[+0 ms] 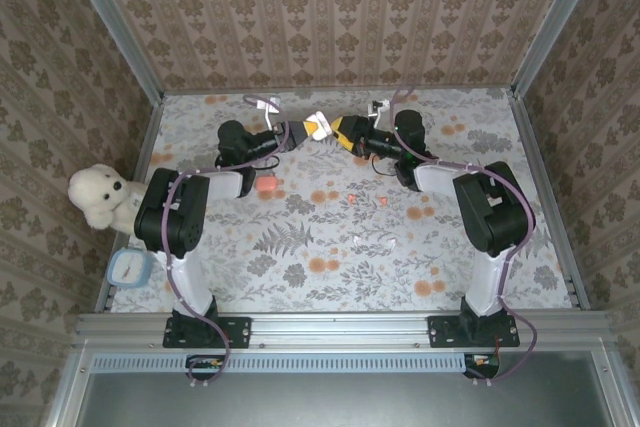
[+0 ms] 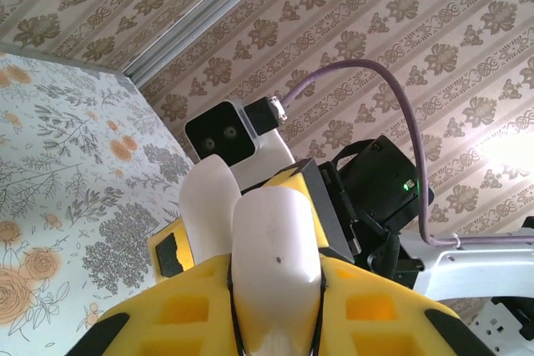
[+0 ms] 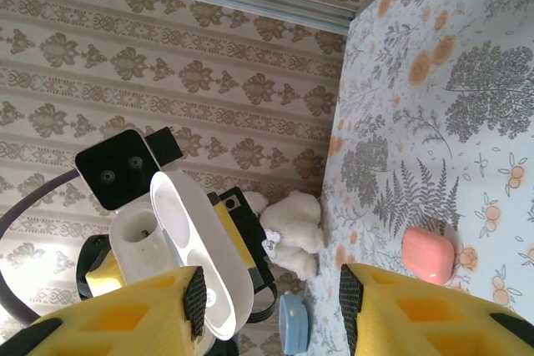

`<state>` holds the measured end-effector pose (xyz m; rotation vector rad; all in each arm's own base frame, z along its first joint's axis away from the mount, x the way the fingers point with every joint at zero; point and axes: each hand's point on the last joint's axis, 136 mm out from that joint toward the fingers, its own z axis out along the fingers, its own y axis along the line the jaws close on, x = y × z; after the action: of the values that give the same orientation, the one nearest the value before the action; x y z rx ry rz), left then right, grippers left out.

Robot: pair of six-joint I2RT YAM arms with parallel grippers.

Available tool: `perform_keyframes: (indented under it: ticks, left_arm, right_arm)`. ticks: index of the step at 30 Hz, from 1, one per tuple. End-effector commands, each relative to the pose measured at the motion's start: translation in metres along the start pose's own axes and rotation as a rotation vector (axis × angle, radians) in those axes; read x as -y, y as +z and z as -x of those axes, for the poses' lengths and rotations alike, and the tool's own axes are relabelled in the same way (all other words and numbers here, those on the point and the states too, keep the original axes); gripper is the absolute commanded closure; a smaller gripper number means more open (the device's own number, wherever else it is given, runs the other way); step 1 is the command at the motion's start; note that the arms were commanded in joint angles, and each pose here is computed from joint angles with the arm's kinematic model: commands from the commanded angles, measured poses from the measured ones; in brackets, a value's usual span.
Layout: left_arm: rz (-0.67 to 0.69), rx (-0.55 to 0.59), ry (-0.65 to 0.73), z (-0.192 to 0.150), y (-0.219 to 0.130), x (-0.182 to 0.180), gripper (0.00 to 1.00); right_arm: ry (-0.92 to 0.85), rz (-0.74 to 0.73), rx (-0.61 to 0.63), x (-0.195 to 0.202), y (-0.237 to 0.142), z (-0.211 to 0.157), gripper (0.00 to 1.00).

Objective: Insert the wireless bluetooth earbuds into the charging case

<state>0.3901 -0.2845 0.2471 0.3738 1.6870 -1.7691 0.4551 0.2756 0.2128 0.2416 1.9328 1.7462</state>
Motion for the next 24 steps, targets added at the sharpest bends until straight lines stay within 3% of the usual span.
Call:
perform_keyframes:
  ticks: [1,24]
  left_arm:
    - [-0.038,0.014,0.052,0.008,0.006,0.009,1.00]
    - [-0.030,0.039,0.064,0.015,0.010,0.004,1.00]
  right_arm:
    - [-0.020,0.089,0.022,-0.022,0.006,0.009,0.52]
    - [0.015,0.149,-0.030,-0.032,0.017,-0.010,0.62]
